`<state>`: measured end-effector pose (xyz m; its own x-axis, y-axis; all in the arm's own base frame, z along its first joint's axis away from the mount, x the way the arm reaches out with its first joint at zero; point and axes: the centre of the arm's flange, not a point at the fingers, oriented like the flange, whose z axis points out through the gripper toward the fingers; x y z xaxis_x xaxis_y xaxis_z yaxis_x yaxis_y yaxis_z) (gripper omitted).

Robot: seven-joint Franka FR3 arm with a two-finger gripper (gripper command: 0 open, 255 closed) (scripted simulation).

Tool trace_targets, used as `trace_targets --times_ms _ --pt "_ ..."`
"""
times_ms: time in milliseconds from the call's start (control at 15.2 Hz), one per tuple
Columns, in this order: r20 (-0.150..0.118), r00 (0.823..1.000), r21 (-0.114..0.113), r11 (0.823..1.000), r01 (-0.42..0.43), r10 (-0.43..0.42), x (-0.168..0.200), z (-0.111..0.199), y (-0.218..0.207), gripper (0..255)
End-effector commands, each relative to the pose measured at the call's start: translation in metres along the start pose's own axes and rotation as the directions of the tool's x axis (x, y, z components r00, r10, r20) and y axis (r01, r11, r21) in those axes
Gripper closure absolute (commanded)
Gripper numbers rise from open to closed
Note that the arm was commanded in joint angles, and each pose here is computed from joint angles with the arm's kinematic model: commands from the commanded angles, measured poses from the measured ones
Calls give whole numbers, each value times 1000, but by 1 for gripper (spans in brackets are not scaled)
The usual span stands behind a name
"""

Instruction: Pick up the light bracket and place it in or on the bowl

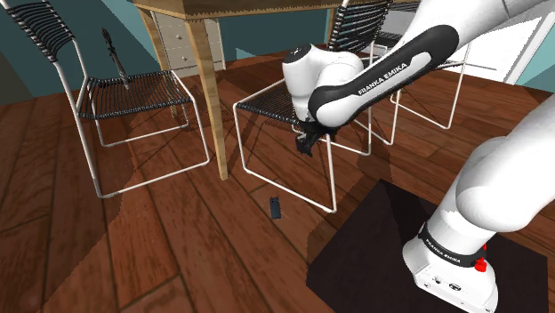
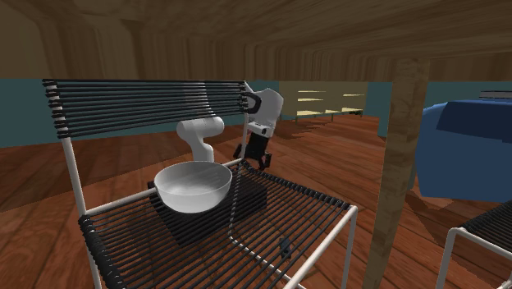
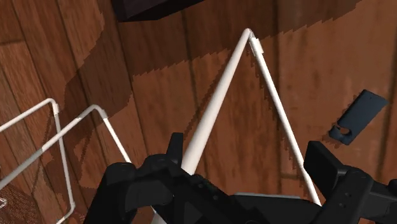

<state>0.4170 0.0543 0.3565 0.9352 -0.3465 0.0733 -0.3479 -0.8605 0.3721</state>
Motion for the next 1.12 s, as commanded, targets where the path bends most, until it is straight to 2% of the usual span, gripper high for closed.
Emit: trace_targets --times_ms 0,396,462,528,792,1056 --pt "-9 1000 98 995 -19 20 17 38 -37 0" --pt "34 993 148 982 -115 112 30 96 -83 0" --pt "187 977 -81 993 -84 98 -3 99 -46 0" --pt "187 977 -81 993 -84 98 -3 99 -46 0" --pt "174 975 -13 990 -139 139 8 129 -75 0" --pt "164 970 55 980 -191 180 21 157 -105 0"
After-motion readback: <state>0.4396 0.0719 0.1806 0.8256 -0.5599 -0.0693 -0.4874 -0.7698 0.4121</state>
